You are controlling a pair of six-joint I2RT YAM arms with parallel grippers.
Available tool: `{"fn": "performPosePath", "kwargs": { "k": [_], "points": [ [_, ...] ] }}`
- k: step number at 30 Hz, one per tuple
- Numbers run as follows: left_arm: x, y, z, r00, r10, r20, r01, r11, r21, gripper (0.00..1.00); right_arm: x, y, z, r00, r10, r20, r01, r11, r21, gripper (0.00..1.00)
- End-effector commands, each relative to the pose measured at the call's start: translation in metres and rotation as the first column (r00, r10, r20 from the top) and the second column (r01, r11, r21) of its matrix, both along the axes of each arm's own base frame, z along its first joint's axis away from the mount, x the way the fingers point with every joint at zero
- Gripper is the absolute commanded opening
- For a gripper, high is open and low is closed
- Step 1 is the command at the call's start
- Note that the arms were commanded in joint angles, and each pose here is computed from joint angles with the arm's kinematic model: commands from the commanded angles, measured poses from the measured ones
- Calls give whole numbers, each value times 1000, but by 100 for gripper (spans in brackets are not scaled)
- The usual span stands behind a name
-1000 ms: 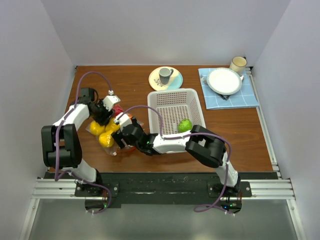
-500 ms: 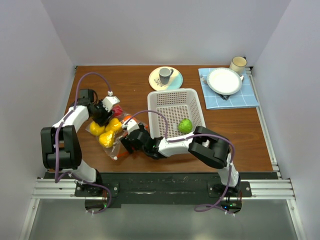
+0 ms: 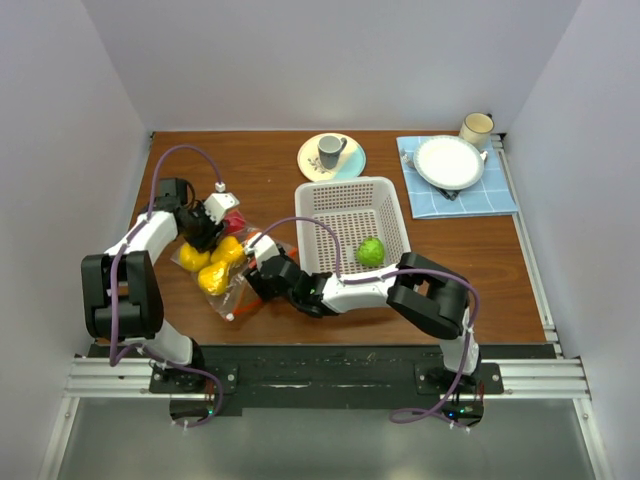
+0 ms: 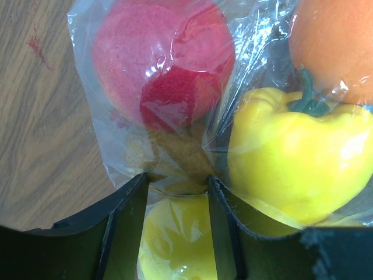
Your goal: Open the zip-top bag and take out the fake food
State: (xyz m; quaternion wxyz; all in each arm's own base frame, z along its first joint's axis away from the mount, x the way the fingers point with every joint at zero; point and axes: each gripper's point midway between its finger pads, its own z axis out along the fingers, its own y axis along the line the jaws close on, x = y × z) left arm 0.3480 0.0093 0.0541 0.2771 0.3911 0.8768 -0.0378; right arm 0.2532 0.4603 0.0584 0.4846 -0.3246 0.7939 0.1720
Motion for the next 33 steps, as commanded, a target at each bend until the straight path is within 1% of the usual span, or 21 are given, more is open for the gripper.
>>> {"fn": "performPosePath", "kwargs": {
  "k": [1, 3, 7, 8, 9, 11, 12, 16, 17, 18, 19, 20, 22, 23, 26, 27, 28, 29, 30, 31, 33],
  "points": [
    [-11, 5, -5, 999, 19, -40, -19, 1000, 8, 49, 0, 14, 40, 999, 19, 44, -23, 995, 95, 39],
    [-12, 6, -6, 999, 21, -44, -20, 1000, 12, 49, -2, 5, 51, 998, 13, 53, -18, 995, 103, 33],
    [-9, 8, -7, 999, 26, -36, -25, 1000, 13, 48, -13, -33, 84, 997, -10, 80, 1, 994, 110, 31],
    [-8, 8, -7, 999, 26, -36, -26, 1000, 14, 47, -17, -49, 78, 997, -19, 71, 13, 996, 92, 31],
    [-8, 9, -8, 999, 30, -38, -29, 999, 12, 47, -20, -60, 106, 995, -39, 90, 25, 989, 146, 30],
    [-5, 8, -7, 999, 31, -37, -31, 999, 8, 44, -25, -85, 103, 994, -68, 87, 57, 991, 121, 30],
    [-5, 8, -6, 999, 32, -40, -32, 999, 0, 42, -24, -99, 126, 988, -105, 112, 86, 982, 169, 30],
    [3, 7, 4, 999, 40, -27, -40, 999, -24, 34, -18, -120, 145, 980, -140, 144, 110, 974, 198, 31],
    [4, 6, 5, 999, 42, -28, -42, 999, -30, 31, -13, -124, 152, 973, -168, 160, 135, 971, 200, 31],
    [6, 5, 9, 999, 41, -26, -42, 998, -38, 25, -7, -130, 150, 967, -193, 168, 164, 972, 170, 31],
    [6, 3, 13, 999, 44, -26, -45, 998, -48, 23, 9, -145, 145, 943, -278, 182, 256, 957, 138, 30],
    [6, 2, 16, 999, 43, -26, -44, 997, -59, 21, 19, -152, 148, 929, -322, 183, 301, 944, 134, 27],
    [6, -4, 25, 999, 36, -20, -37, 996, -85, 14, 46, -182, 125, 888, -435, 146, 431, 900, 62, 26],
    [6, -4, 28, 999, 38, -15, -39, 995, -92, 13, 54, -189, 120, 876, -463, 135, 461, 886, 48, 24],
    [4, -8, 38, 999, 34, -4, -34, 993, -112, 10, 71, -212, 102, 843, -522, 128, 525, 851, 9, 25],
    [3, -10, 38, 1000, 30, -6, -31, 993, -116, 8, 74, -214, 102, 841, -524, 138, 528, 849, 5, 27],
    [2, -10, 39, 999, 32, -7, -33, 992, -118, 7, 76, -214, 102, 841, -521, 147, 526, 850, 0, 35],
    [2, -9, 39, 999, 33, -5, -33, 993, -116, 6, 79, -211, 105, 845, -513, 151, 519, 855, 1, 66],
    [1, -10, 38, 999, 32, -8, -33, 993, -115, 5, 80, -209, 110, 849, -506, 156, 512, 859, 1, 84],
    [0, -9, 36, 999, 32, -13, -34, 993, -113, 4, 81, -207, 115, 848, -505, 161, 510, 860, 12, 99],
    [0, -8, 33, 999, 38, -18, -40, 993, -108, 3, 81, -195, 137, 859, -482, 172, 480, 876, 55, 99]
  ]
}}
